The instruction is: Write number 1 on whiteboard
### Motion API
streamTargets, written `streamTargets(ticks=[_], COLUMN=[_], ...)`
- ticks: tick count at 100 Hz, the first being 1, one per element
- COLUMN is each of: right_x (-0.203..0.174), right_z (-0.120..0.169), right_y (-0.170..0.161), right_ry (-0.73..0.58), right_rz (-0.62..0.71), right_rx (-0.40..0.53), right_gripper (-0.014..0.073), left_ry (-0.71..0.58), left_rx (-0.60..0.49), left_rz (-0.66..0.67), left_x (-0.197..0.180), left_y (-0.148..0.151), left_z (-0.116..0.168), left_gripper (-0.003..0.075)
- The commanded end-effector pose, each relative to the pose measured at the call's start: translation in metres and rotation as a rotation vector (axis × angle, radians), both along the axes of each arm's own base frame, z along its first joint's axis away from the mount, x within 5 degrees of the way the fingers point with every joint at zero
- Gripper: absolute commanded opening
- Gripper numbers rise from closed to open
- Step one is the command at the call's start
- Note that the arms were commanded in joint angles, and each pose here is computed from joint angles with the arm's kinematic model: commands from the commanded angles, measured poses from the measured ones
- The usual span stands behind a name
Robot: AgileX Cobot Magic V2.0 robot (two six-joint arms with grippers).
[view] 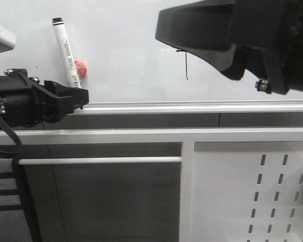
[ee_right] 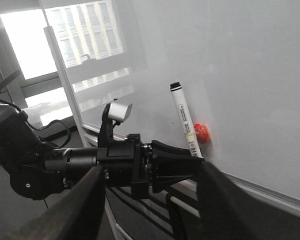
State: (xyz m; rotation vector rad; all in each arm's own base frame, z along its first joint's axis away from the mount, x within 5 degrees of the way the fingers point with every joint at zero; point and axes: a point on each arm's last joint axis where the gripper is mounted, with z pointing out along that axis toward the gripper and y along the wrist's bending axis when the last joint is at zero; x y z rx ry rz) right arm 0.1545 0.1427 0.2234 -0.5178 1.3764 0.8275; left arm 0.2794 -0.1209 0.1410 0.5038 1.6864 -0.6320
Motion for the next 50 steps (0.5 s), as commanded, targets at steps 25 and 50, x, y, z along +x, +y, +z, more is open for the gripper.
streamTargets(ticks=[25,50], right_x=[-0.0031,-0.0031], right_z=[0.0251,0.0251], right_y=[-0.0028,-0.0028], right_ry=[-0.158,-0.158], right_rz=[0.011,0.011], right_rx=[0.155,0.155], right_gripper=[0.037,0.037], left_ry=[-0.107,-0.122], left_rx=[-0.073,-0.087], left_rz=[-0.005,-0.005], left_x=[0.0029,0.003], left_y=[-0.0021,-0.0017], left_z=[0.0217,0.0236], left_gripper=[0.0312,0.039])
